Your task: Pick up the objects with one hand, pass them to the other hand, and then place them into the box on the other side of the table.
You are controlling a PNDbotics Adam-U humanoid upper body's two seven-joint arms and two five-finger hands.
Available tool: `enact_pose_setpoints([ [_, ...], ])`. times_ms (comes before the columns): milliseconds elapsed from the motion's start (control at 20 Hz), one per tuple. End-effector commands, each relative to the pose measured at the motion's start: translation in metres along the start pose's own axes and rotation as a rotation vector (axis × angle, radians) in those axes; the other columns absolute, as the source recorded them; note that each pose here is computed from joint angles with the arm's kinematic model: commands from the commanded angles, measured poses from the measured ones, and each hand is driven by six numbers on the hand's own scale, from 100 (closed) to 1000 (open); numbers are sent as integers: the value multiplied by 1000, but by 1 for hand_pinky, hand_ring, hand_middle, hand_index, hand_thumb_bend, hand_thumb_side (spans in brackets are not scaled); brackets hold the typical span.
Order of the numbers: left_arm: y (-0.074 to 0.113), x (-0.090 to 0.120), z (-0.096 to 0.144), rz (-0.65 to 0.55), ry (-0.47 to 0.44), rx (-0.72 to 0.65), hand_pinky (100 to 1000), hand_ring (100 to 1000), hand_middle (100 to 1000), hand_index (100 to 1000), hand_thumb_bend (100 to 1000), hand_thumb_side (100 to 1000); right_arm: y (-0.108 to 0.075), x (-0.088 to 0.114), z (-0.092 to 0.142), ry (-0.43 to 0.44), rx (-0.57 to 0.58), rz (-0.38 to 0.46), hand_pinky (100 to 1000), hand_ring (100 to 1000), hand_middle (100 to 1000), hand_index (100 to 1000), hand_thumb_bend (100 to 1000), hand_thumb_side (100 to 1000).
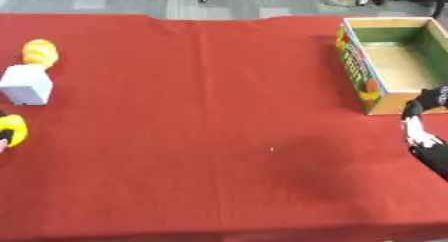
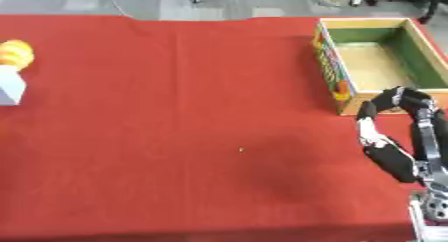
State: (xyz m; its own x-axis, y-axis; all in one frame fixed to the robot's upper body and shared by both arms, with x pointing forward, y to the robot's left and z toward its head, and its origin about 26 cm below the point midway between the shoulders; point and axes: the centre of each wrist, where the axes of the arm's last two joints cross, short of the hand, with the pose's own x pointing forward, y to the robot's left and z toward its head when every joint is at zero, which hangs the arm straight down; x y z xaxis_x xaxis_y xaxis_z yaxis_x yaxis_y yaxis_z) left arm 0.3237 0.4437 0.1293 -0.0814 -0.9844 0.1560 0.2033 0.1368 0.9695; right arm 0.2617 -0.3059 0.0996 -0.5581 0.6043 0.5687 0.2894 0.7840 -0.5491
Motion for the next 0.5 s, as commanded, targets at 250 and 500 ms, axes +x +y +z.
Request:
enact_pose_setpoints([
  [250,26,33,-8,60,-160,117,536,445,408,571,100,278,-7,17,-23,-148,57,15,816,530,499,489,100,470],
  [500,39,118,-33,104,-517,206,528,446,404,564,100,364,-3,44,-60,-409,214,-18,813,543,518,533,100,470],
])
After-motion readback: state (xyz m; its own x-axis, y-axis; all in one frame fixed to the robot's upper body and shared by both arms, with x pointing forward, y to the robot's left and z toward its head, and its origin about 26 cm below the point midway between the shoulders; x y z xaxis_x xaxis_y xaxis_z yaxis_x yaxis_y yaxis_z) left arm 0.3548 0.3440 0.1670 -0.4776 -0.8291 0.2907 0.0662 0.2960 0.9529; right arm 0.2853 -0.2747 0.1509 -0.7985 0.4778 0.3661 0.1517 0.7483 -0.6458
